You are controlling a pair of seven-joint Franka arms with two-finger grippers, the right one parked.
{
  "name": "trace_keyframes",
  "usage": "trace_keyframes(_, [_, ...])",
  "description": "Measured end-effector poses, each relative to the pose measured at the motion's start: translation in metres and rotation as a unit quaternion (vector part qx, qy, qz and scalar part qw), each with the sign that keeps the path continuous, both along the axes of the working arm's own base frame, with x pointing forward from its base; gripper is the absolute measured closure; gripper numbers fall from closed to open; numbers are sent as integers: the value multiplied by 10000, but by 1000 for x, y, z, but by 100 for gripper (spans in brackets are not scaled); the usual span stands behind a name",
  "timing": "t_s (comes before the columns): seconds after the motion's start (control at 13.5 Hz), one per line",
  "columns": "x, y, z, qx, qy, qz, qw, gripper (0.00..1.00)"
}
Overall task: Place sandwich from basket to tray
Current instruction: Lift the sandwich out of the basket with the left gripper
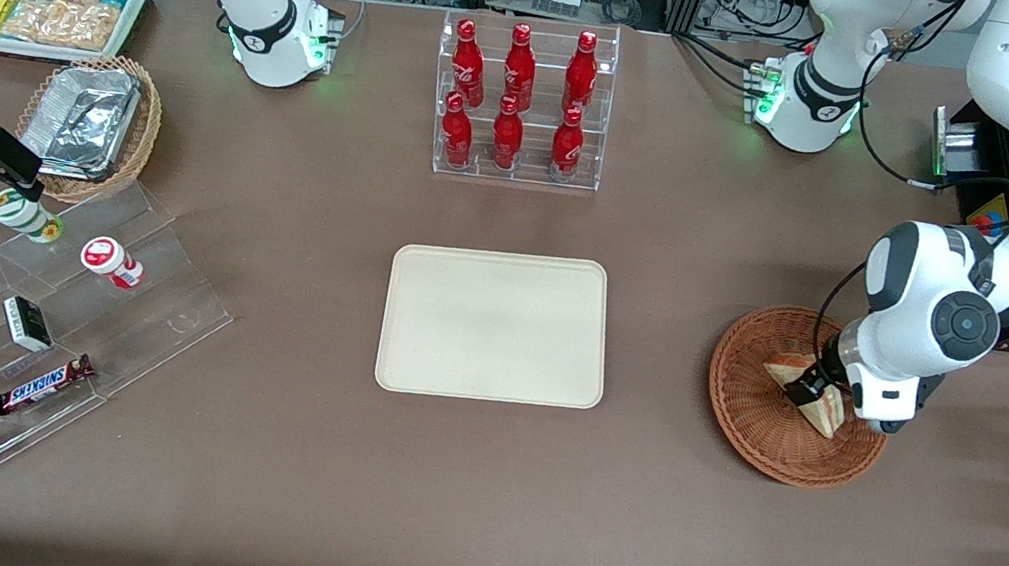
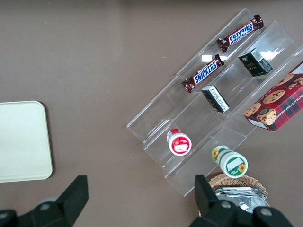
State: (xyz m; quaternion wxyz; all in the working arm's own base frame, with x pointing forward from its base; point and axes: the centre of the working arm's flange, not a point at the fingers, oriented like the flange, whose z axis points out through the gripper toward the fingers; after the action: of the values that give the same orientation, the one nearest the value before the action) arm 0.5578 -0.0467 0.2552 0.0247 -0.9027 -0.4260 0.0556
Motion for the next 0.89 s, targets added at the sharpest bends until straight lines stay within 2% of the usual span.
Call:
trace_keyframes(0.3, [-2, 1, -13, 114, 91, -134, 9998, 2])
trace_keyframes(0.37, [-2, 1, -13, 115, 90, -122, 9998, 7])
trace_keyframes(0.74, [1, 1, -9, 121, 58, -81, 9999, 59])
trace_keyframes(0.89, [7, 1, -2, 126, 53, -77, 9999, 68])
